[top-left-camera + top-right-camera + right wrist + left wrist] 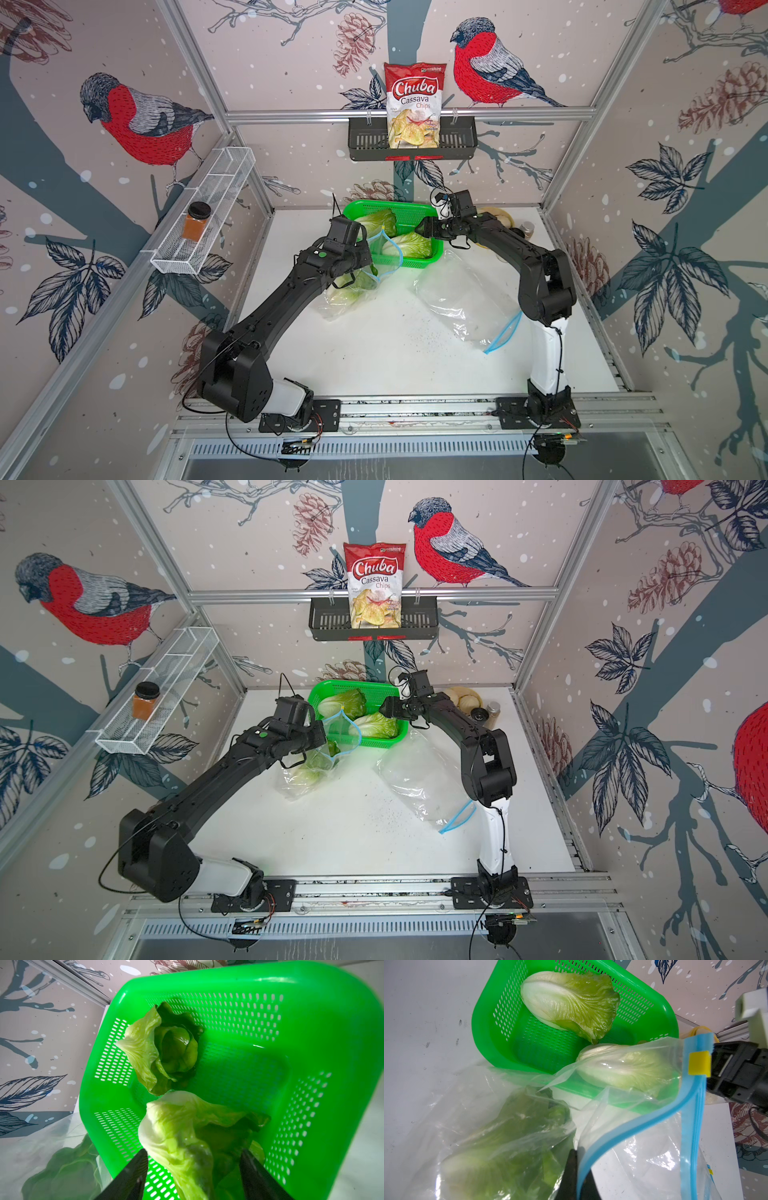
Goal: Put the chinese cabbages into a zipper bag and zip it
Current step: Pick up the Chinese cabbage from the basket.
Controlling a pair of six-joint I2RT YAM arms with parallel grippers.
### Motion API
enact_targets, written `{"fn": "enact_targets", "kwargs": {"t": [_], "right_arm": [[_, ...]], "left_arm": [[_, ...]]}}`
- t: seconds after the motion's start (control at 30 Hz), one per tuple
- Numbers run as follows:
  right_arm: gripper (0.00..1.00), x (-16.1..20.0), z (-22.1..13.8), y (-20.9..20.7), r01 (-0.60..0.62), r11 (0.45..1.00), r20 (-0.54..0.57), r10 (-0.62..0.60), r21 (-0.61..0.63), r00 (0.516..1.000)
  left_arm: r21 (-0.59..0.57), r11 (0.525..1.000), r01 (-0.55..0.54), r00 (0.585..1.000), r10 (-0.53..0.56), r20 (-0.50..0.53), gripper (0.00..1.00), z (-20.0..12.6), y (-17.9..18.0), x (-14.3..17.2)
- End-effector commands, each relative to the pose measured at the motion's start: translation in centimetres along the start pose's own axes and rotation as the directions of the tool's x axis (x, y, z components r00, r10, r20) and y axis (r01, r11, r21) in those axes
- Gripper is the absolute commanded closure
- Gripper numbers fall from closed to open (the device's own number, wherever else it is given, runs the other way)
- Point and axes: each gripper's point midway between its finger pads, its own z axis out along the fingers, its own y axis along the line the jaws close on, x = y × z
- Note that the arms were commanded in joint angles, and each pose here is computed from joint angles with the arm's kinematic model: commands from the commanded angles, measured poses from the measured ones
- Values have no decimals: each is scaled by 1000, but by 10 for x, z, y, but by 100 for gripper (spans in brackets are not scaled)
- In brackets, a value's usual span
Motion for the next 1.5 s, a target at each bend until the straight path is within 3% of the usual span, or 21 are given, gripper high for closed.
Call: {"fn": "enact_targets", "kwargs": {"t": [0.0,0.33,0.47,0.63,0.8,0.93,1.23,1.47], "right_arm": [[29,11,11,9,5,1000,-43,-6,-20,999],[29,34,36,2,-57,998,-125,56,-7,991],[32,27,40,21,-60,992,-120,47,-107,992],[44,24,38,50,-26,979,-128,0,-202,992],[73,11,23,65,-42,969,-65,27,-244,998],[82,-7,6,73,-17,969,0,18,-246,1000],[90,-45,-47,80,44,976,153,-10,-214,988],[91,-39,-91,80,85,987,198,-57,-139,979]], "left_arm": [[15,1000,-12,1000,12,10,100,1,-4,-3],[8,1000,-18,1000,18,9,100,1,-3,-3],[4,1000,-23,1000,23,14,100,0,-2,-4],[3,1000,-21,1000,21,13,100,0,-2,-4],[-10,1000,-21,1000,22,18,100,-1,1,-4],[-20,999,-28,999,28,21,100,-3,4,-3],[-36,998,-45,999,46,22,100,-5,6,-4],[3,1000,-19,1000,19,17,100,-4,-3,-1]]}}
